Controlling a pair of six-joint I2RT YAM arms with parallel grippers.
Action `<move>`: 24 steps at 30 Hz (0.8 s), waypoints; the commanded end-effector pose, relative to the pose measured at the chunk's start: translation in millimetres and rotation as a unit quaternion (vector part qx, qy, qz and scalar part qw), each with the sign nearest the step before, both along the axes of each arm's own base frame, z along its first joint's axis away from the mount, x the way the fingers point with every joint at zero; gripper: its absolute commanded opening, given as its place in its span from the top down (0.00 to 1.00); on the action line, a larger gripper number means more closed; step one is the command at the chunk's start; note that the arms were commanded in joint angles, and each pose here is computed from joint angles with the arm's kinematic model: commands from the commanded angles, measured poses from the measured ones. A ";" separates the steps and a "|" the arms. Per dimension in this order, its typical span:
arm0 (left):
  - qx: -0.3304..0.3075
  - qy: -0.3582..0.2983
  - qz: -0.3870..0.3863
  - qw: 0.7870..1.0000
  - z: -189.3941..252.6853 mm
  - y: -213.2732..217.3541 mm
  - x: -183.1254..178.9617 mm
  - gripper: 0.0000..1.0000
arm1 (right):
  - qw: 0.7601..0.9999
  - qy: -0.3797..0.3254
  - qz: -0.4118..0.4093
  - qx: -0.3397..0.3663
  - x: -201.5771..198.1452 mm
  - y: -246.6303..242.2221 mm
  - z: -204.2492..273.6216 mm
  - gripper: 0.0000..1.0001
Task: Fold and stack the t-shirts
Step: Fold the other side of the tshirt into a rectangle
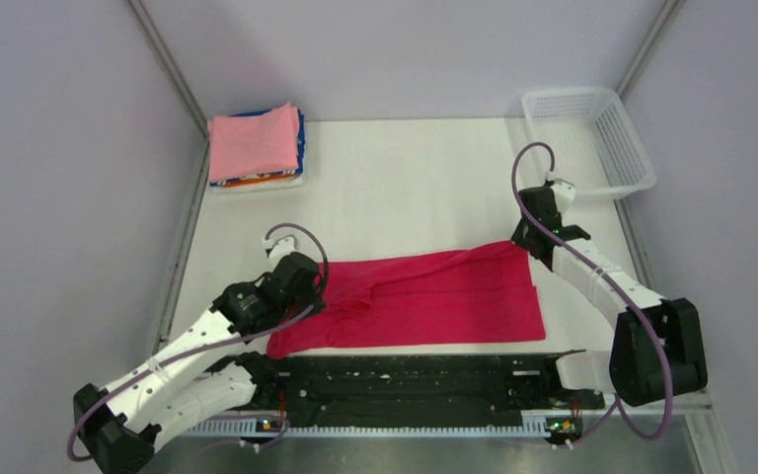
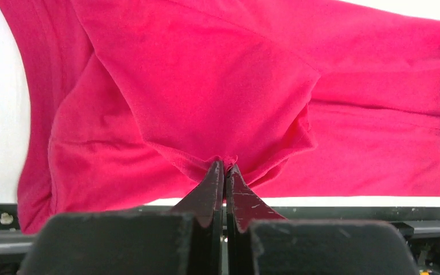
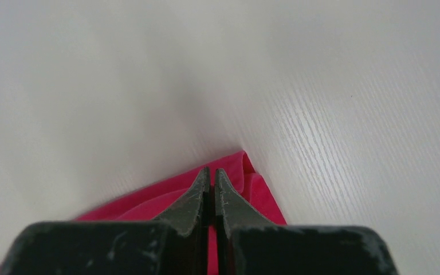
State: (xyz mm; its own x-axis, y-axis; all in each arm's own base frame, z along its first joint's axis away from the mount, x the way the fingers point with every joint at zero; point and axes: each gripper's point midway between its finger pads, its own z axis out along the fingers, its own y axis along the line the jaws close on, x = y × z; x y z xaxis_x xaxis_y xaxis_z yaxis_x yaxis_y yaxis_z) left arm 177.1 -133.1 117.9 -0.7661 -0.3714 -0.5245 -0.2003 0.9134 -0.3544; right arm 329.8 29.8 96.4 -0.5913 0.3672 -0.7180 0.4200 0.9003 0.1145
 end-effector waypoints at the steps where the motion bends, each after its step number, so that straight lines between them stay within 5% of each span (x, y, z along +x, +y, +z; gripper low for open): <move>1: -0.010 0.012 0.031 0.999 -3.9 7.0 -13.0 1.00 | 0.999 -0.043 0.011 0.000 11.1 4.6 29.4 1.00; 12: -0.006 0.091 0.000 0.996 -59.5 5.9 -46.1 1.00 | 1.000 -0.019 -0.023 -0.009 -14.4 -8.7 -0.1 1.00; 15: 0.008 0.104 0.013 0.994 -67.9 14.0 -52.0 1.00 | 0.998 -0.010 -0.055 -0.016 -29.8 -19.3 -14.1 0.90; 20: 0.000 0.089 0.015 0.996 -56.4 14.6 -49.9 0.60 | 0.996 -0.021 -0.082 -0.028 -47.7 -33.0 -9.1 0.49; 24: -0.016 0.064 -0.002 0.998 -31.8 8.6 -44.1 0.15 | 0.995 -0.051 -0.082 -0.021 -50.7 -34.5 17.2 0.20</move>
